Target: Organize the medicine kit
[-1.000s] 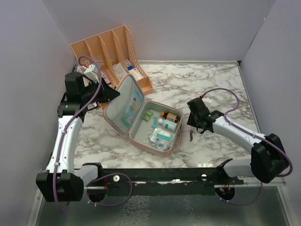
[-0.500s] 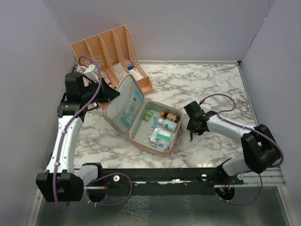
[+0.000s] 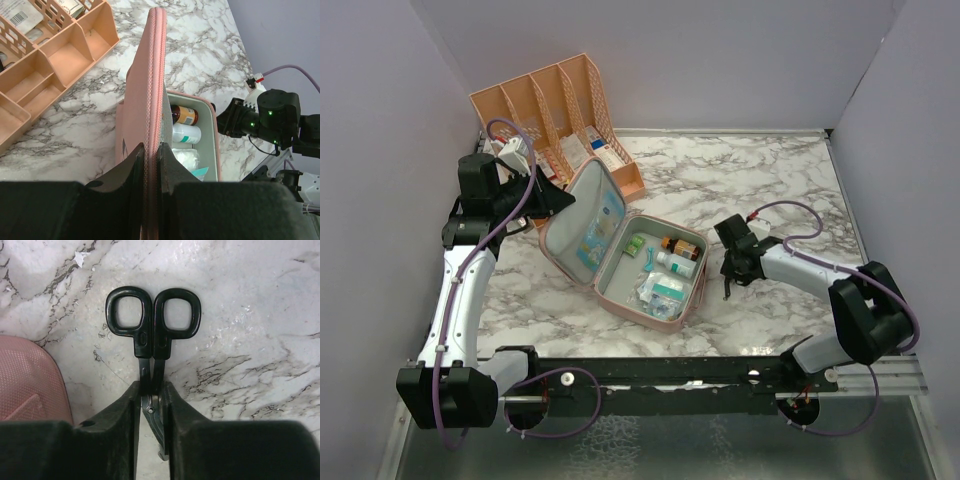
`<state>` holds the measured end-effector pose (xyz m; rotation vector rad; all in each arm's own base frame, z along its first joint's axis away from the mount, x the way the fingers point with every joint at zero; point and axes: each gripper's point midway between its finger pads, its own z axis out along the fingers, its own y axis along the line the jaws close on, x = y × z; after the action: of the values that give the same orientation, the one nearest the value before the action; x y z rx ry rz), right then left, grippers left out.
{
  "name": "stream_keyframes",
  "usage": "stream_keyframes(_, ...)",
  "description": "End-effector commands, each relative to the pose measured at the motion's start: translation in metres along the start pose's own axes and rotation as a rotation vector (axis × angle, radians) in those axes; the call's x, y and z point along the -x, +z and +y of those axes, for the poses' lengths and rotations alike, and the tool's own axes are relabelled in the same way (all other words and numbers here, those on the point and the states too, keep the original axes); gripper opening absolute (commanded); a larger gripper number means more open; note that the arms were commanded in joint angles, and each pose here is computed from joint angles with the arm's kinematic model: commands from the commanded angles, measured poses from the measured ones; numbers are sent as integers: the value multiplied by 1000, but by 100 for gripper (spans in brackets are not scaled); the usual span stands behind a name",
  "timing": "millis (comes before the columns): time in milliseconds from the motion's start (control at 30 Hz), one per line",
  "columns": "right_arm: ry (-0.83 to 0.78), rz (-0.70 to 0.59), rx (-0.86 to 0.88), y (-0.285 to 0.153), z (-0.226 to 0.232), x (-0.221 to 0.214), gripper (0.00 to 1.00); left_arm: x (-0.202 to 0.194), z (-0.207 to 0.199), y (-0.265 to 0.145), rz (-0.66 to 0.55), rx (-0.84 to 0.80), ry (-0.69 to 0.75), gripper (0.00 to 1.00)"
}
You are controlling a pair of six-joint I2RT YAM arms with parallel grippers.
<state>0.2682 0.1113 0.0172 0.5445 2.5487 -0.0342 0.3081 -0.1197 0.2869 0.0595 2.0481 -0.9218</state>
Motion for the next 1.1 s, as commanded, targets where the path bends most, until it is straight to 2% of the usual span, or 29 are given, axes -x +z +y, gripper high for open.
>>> stream_keyframes(0,-3,59,-23,13,-7,-19,14,-14,3,1,41,8,-20,0)
stream_keyframes(267,-21,42,-32,10,-9,-13,11,-14,2,1,40,7,-18,0)
stream_keyframes(633,-44,-41,19,-18,0,18,9,-14,2,1,39,9,-19,0)
stream_keyframes(900,-50,-37,34,-23,1,18,8,-14,3,1,41,9,-20,0)
stream_keyframes(967,-54,-27,31,-21,0,15,11,-14,3,1,41,9,-21,0)
stream_keyframes(1067,-63,-4,29,-17,0,9,23,-15,3,1,41,11,-21,0)
